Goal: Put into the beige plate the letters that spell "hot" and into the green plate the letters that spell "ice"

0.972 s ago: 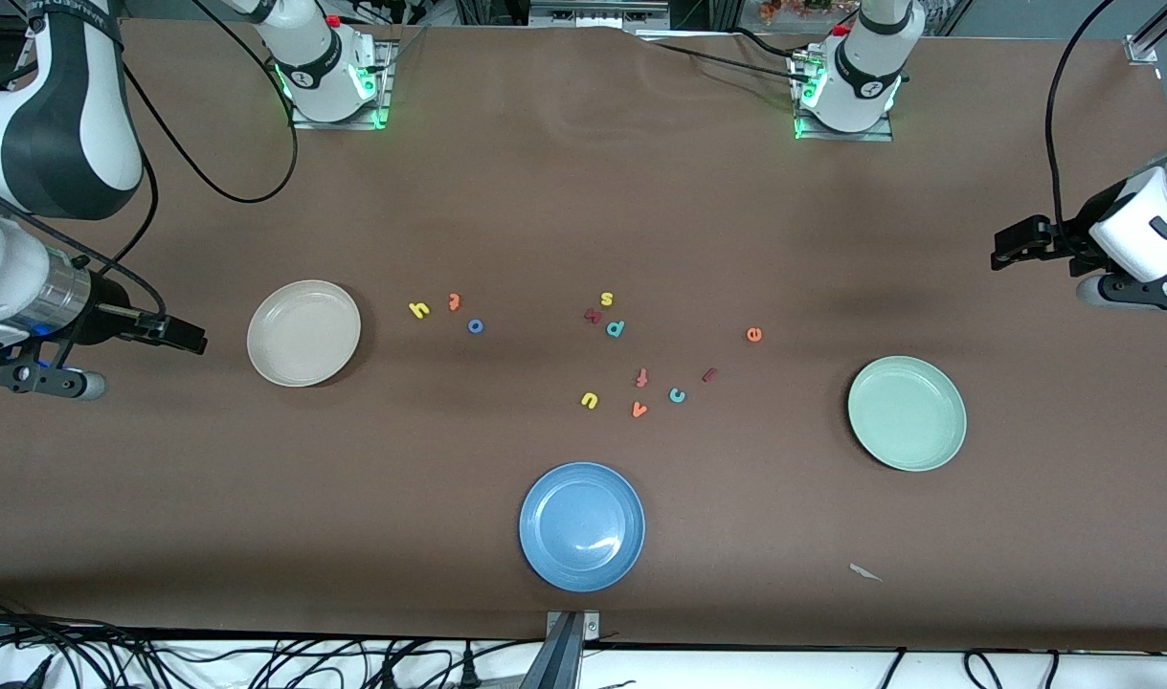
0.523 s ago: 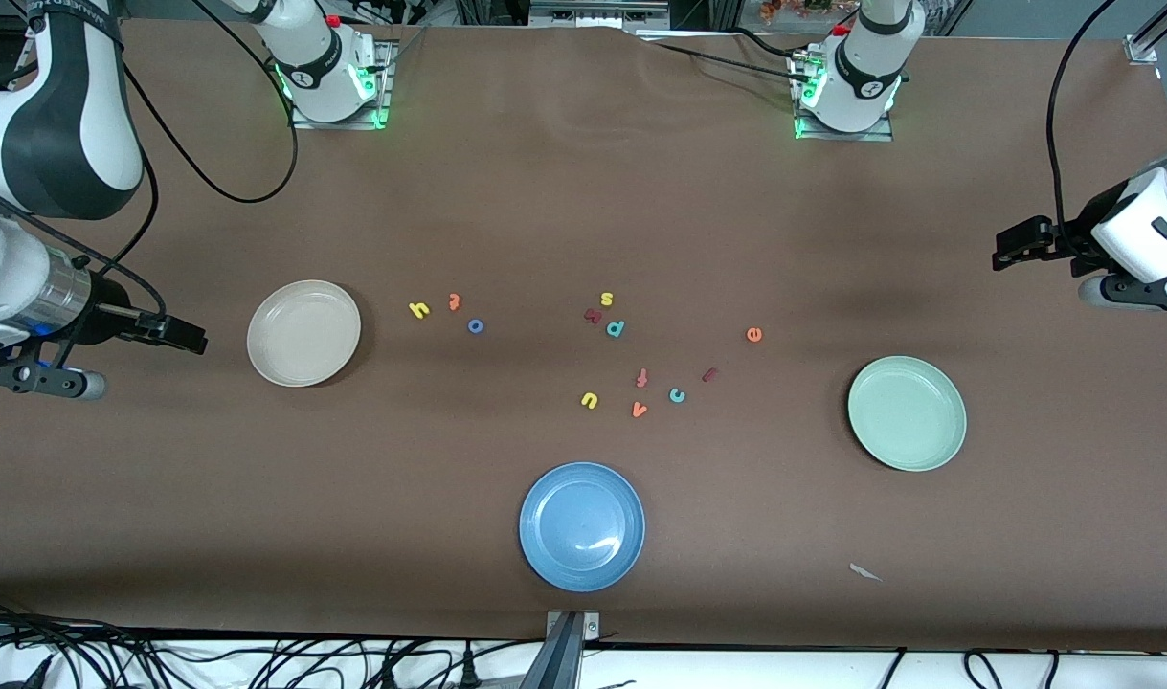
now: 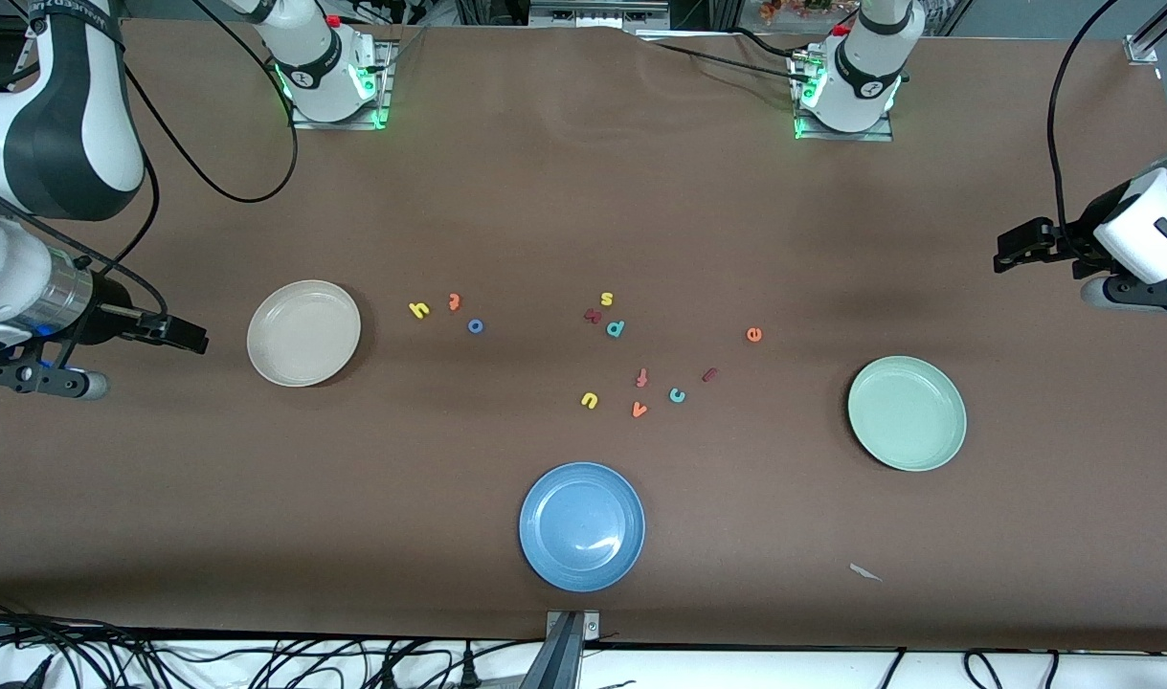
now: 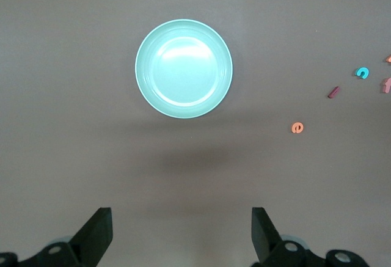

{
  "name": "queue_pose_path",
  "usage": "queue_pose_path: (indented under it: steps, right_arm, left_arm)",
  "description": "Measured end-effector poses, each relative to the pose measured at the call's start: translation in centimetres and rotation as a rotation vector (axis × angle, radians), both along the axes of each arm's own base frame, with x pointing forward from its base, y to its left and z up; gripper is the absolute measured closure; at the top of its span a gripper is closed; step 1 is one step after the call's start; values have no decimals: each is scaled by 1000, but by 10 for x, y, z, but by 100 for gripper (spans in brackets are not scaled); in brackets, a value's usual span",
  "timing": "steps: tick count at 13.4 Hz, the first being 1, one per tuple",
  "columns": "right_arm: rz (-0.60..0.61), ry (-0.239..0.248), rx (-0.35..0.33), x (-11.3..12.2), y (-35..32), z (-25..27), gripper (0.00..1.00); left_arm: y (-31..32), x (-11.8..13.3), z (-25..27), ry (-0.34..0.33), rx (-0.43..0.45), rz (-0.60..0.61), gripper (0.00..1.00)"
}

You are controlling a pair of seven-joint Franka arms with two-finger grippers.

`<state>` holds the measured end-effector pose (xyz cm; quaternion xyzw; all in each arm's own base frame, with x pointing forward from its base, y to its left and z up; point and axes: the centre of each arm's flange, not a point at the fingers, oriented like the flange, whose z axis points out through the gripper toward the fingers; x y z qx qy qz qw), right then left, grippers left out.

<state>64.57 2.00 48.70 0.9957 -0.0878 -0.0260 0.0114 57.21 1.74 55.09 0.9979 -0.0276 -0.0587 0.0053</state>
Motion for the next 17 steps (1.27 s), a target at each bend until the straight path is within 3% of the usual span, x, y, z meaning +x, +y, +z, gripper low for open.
queue_pose_path:
  steps: [17]
  right_arm:
    - [8, 6, 0, -1, 5, -2, 0]
  left_arm:
    - [0, 1, -1, -1, 0, 0, 0]
